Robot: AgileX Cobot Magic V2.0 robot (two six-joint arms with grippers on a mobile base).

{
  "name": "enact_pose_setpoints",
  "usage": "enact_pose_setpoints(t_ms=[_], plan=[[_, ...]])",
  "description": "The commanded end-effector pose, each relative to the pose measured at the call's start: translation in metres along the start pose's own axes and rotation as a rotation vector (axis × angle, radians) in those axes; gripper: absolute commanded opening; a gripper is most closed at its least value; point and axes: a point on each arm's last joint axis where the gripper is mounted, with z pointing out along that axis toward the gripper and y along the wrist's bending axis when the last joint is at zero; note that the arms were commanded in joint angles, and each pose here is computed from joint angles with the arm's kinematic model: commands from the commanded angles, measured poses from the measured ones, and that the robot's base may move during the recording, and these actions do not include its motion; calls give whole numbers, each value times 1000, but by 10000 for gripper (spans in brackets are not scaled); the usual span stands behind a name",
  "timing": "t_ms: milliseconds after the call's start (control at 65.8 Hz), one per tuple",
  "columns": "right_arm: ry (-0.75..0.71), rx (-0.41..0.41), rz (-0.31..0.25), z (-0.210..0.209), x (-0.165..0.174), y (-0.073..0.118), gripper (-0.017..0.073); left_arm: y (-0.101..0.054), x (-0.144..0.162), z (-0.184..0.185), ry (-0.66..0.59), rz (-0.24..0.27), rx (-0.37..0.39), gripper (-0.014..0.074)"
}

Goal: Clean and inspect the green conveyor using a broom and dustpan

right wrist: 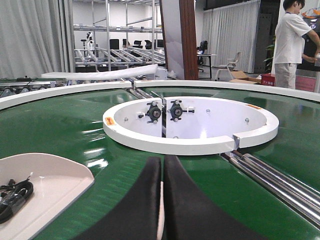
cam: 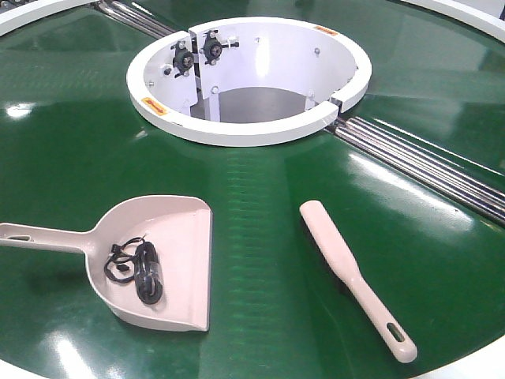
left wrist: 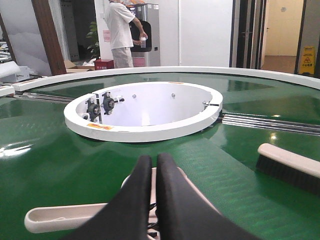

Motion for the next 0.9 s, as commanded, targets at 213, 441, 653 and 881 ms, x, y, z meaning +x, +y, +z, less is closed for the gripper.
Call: enact_pose_setpoints(t_ms=[213, 441, 653, 881], plan=[[-88, 6, -2, 0, -15, -1, -9, 2, -14, -1, -90, -21, -9, -7], [-88, 6, -2, 0, -15, -1, -9, 1, 22, 10, -35, 35, -32, -7], [-88, 6, -2, 0, -15, -1, -9, 2, 52, 16, -82, 7, -81, -7], [-88, 6, -2, 0, -15, -1, -9, 10, 51, 15, -90, -13, -217, -6]])
